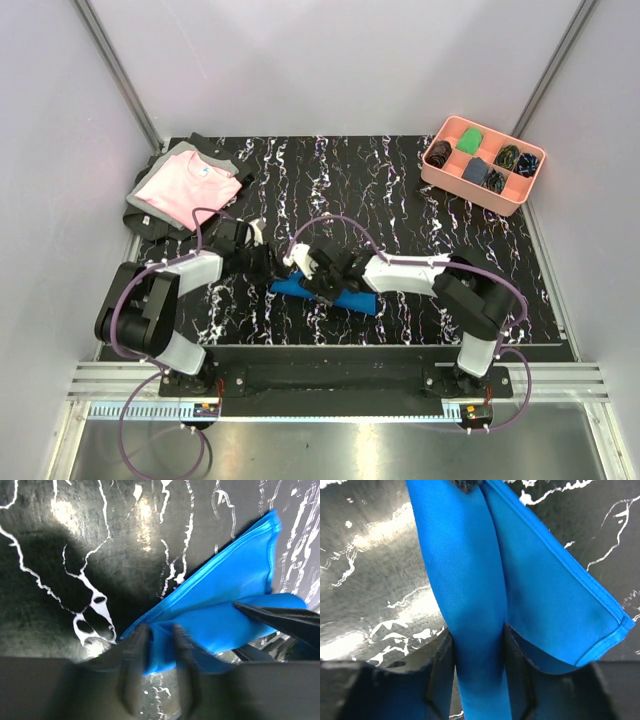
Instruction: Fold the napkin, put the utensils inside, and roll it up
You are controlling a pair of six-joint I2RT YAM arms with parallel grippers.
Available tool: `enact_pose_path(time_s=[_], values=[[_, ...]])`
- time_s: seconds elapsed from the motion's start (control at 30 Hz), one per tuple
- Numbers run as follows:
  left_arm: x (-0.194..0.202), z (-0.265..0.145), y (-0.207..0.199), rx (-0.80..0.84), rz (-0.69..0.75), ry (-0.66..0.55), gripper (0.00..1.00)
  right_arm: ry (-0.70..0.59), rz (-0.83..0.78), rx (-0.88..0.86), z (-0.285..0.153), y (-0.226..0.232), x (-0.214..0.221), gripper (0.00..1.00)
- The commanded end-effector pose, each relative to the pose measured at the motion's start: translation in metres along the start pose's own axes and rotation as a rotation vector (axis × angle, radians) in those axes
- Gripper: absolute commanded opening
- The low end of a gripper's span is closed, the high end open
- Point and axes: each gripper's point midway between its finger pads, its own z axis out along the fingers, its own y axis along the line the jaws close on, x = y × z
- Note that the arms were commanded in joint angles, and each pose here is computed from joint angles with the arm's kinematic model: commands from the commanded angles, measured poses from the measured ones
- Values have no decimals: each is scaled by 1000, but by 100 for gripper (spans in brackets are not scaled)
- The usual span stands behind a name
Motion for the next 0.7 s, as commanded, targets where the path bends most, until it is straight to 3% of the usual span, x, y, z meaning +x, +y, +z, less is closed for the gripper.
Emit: enact_pose_path(time_s=[0.0, 0.1, 0.17, 0.4, 0.67], values=[[-17, -18, 0, -47, 32, -97, 57, 89, 149, -283, 3, 35, 29, 42], [-27, -30, -1, -66, 41, -172, 74, 107, 231, -413, 1, 46, 33, 40], [-32, -36, 1, -86, 51, -211, 78, 109, 273, -478, -1, 50, 33, 39], [-22, -44, -1, -50, 77, -244, 80, 103, 463, -717, -2, 55, 26, 36], [-2, -46, -1, 4, 62, -254, 78, 103, 606, -818, 5, 37, 21, 35]])
